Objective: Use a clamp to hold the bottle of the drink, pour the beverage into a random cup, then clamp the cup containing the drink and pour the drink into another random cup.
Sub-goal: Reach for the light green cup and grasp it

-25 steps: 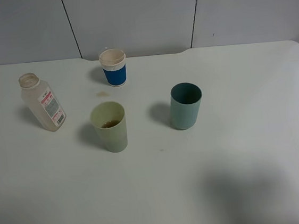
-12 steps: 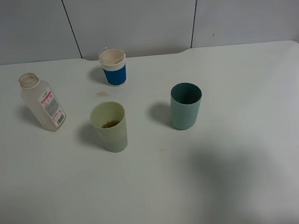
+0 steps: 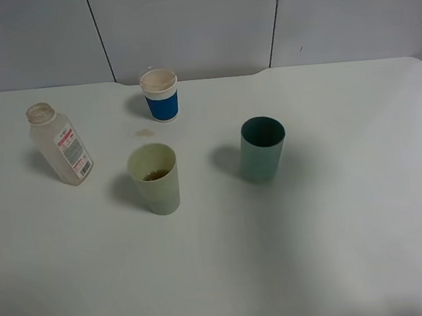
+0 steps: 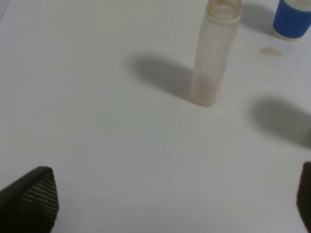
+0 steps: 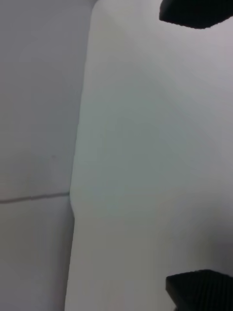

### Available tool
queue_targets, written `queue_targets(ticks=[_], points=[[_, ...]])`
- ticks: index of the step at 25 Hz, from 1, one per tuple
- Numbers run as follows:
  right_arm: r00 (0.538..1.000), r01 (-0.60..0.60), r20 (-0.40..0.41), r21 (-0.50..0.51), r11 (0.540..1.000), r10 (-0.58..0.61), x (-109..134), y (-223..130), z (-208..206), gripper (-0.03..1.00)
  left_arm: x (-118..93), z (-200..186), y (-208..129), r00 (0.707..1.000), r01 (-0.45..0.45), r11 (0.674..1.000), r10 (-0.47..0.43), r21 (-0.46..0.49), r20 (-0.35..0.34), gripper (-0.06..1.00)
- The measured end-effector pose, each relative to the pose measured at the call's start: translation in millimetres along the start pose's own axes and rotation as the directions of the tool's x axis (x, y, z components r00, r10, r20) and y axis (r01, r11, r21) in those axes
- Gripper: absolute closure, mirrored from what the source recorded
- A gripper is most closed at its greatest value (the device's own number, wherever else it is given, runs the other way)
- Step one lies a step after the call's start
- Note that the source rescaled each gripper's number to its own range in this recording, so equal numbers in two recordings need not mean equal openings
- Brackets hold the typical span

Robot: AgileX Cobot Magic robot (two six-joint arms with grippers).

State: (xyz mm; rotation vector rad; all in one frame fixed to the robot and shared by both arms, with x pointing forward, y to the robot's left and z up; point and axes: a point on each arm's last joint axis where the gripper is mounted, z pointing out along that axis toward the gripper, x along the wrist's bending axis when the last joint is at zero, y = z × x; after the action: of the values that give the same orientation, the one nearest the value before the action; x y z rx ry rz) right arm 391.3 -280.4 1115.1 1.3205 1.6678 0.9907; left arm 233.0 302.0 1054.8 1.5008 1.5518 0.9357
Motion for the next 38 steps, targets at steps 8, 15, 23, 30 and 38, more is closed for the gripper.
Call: queue_targets(ticks=[8, 15, 23, 30, 38], points=[[0.947, 0.112, -0.288, -0.108, 0.988, -0.139, 71, 24, 56, -0.03, 0, 0, 0, 1.0, 0.0, 1.0, 0.0, 0.0, 0.0, -0.06], [0.827, 0.179, -0.504, -0.182, 0.967, -0.248, 152, 26, 71, -0.03, 0, 0, 0, 1.0, 0.0, 1.0, 0.0, 0.0, 0.0, -0.06], [0.746, 0.214, -0.612, -0.154, 0.965, -0.263, 199, 5, 73, -0.03, 0, 0, 0, 1.0, 0.0, 1.0, 0.0, 0.0, 0.0, -0.06], [0.734, 0.268, -0.638, -0.041, 0.962, -0.232, 212, -15, 83, -0.03, 0, 0, 0, 1.0, 0.0, 1.0, 0.0, 0.0, 0.0, -0.06], [0.746, 0.326, -0.638, 0.101, 0.94, -0.19, 218, -38, 97, -0.03, 0, 0, 0, 1.0, 0.0, 1.0, 0.0, 0.0, 0.0, -0.06]])
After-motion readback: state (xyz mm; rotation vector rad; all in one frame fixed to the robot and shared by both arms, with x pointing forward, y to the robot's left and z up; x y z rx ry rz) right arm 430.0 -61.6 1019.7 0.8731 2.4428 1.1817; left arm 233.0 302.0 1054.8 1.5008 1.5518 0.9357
